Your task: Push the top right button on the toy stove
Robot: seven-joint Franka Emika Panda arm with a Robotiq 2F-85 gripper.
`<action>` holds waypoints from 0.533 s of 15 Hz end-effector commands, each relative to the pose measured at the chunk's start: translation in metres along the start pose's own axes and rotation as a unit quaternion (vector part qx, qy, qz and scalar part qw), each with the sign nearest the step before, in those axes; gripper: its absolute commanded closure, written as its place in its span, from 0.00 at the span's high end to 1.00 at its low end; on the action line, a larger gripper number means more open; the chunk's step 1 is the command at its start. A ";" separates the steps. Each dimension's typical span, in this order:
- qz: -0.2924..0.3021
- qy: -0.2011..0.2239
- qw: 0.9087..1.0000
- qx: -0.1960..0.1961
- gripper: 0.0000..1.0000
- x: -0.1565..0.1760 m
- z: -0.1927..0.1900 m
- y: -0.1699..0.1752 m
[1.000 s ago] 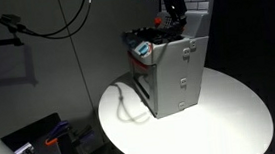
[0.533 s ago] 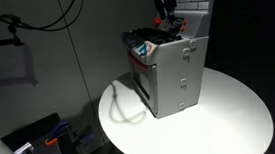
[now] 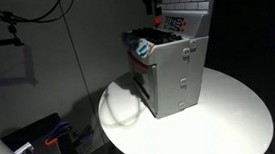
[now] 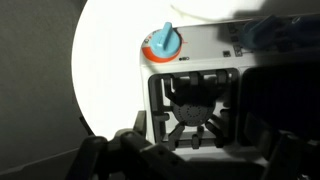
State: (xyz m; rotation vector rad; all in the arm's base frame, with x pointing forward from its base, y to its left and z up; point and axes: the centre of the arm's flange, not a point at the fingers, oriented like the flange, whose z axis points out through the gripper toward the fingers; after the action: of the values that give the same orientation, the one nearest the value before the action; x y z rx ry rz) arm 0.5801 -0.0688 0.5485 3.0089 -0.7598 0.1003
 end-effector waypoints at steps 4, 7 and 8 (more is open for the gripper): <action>-0.028 0.003 0.999 0.015 1.00 -0.038 -0.029 0.014; -0.039 -0.002 0.999 0.026 1.00 -0.054 -0.034 0.014; -0.044 -0.005 0.999 0.030 1.00 -0.059 -0.035 0.014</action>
State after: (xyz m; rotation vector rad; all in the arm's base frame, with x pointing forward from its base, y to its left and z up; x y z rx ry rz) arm 0.5450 -0.0562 0.5753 3.0471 -0.6820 0.1228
